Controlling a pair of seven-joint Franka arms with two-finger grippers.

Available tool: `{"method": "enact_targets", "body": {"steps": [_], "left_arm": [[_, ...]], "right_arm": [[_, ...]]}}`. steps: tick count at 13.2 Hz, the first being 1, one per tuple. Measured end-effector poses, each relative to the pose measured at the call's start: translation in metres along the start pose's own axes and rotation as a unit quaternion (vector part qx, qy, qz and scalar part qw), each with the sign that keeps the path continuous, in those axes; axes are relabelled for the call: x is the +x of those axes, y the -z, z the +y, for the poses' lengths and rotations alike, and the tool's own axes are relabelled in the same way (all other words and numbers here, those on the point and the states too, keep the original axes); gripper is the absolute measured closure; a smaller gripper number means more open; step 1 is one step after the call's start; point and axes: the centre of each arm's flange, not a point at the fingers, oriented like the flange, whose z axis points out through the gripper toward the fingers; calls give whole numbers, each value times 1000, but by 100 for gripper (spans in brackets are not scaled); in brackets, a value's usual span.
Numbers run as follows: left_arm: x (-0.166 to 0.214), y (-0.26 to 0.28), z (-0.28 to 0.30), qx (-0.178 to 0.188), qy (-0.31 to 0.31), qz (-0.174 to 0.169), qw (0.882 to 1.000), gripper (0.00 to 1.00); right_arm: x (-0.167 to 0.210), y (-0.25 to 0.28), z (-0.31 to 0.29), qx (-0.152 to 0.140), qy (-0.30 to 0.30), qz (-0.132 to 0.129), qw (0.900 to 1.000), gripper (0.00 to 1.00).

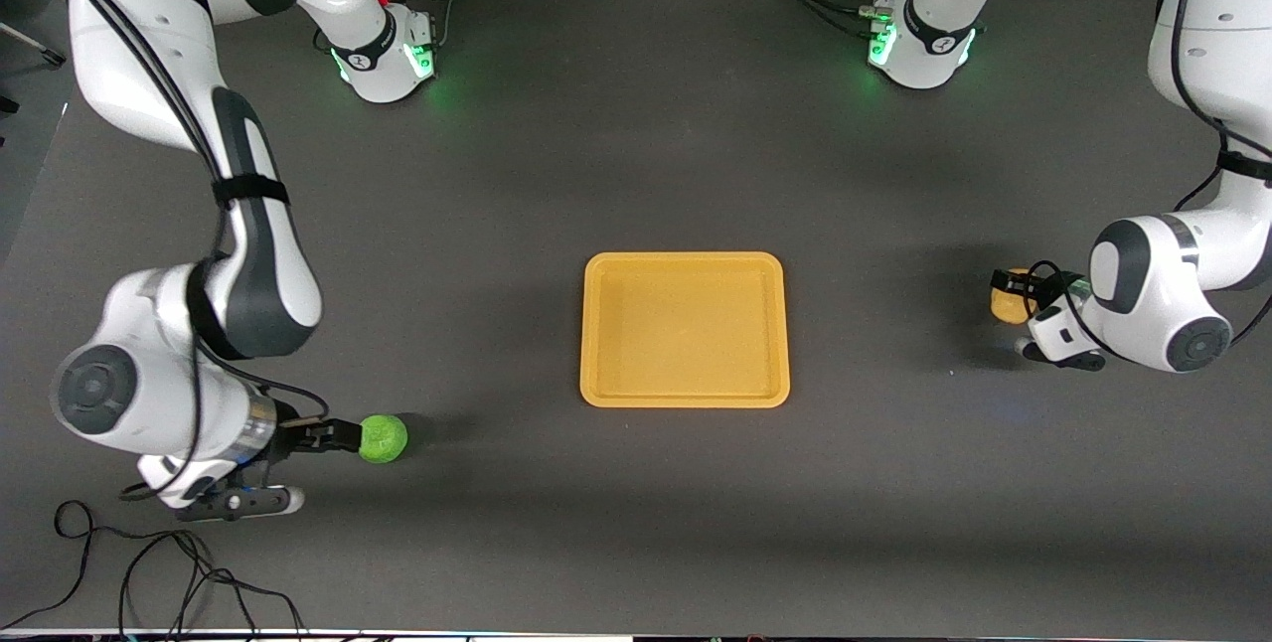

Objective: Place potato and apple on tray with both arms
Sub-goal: 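Reach the right gripper to the green apple while the left gripper lifts the potato, then carry the potato over the tray while the right gripper grasps the apple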

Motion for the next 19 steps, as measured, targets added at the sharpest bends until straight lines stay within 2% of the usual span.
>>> {"method": "enact_targets", "body": {"steps": [2, 4, 7, 9, 10, 11, 12, 14, 17, 19], "left_arm": [[13, 61, 67, -48, 58, 33, 997, 44], [23, 104, 163, -49, 107, 63, 991, 44], [27, 93, 297, -47, 146, 57, 987, 44], [35, 63, 357, -41, 142, 56, 987, 44], [41, 46, 375, -39, 135, 59, 988, 44], [48, 25, 392, -35, 127, 60, 990, 44], [52, 7, 403, -31, 121, 56, 991, 44], [58, -19, 412, -23, 119, 44, 992, 44], [65, -24, 403, -21, 126, 45, 991, 44], [70, -28, 394, -10, 130, 49, 990, 44]], "right_arm": [[-9, -44, 0, 5, -5, -3, 1000, 0], [-17, -81, 0, 17, -15, -12, 1000, 0], [-23, -122, 1, 17, -17, -17, 1000, 0], [-24, -144, 2, 15, -18, -15, 1000, 0], [-25, -150, 2, 15, -18, -15, 1000, 0], [-25, -152, 2, 15, -18, -16, 1000, 8], [-25, -152, 2, 15, -18, -15, 1000, 8], [-23, -147, 1, 15, -18, -11, 1000, 22], [-18, -125, 0, 17, -17, -8, 1000, 25], [-13, -87, -2, 19, -15, -12, 1000, 25]]}}
